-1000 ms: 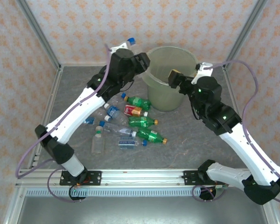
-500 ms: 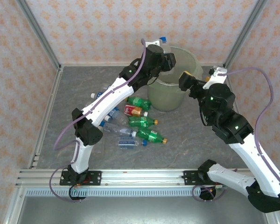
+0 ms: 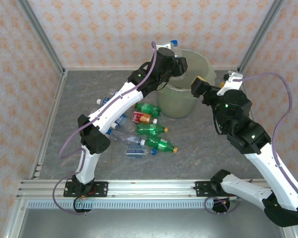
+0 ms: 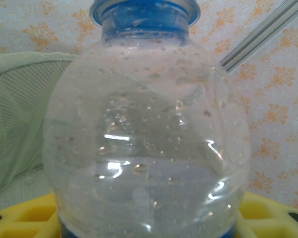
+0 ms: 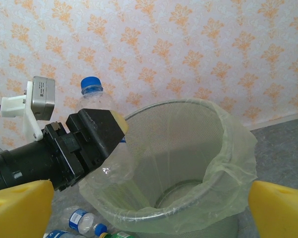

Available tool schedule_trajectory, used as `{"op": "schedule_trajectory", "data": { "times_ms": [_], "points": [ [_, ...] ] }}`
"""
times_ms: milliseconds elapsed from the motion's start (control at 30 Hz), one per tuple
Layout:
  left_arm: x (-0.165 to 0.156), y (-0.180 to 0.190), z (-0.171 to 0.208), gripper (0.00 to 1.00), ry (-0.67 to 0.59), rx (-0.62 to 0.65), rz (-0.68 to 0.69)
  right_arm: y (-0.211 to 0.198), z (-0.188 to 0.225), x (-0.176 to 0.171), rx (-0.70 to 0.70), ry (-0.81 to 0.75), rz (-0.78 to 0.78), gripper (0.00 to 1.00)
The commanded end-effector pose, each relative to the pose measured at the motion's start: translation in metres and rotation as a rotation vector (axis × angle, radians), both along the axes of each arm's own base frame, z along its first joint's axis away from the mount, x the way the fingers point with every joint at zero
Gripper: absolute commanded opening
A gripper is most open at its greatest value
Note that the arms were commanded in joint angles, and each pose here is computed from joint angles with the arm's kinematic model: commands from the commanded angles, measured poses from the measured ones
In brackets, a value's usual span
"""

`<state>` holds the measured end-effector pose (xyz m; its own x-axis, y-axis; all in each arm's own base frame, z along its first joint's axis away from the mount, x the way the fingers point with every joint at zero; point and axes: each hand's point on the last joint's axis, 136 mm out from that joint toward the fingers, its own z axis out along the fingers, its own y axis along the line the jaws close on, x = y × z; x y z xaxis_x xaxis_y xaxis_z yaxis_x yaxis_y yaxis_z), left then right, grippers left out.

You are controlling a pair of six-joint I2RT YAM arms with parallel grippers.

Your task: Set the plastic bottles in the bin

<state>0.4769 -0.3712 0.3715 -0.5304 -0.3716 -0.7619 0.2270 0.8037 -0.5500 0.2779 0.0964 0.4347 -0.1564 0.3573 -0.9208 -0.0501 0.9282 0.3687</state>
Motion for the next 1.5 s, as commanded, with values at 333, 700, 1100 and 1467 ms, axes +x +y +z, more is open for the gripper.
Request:
{"op": "schedule_trajectory", "data": {
  "times_ms": [333,700,1100,1467],
  "points": [
    [-0.018,0.033,0.062,0.91,-0.115,0.008,0.054,0.017,0.008,0.011,0.002,-0.033,0.054,1.0],
    [-0.046,0.111,0.072,0.99,-0.123,0.031,0.223,0.053,0.001,0.024,0.003,-0.03,0.193,1.0],
    [-0.113,0.233,0.001,0.99,0.011,0.01,0.456,0.105,-0.014,0.047,0.015,0.006,0.366,1.0],
    [-0.197,0.298,-0.109,0.98,0.271,0.062,0.599,0.158,-0.039,0.068,0.022,0.08,0.51,1.0]
  ]
}}
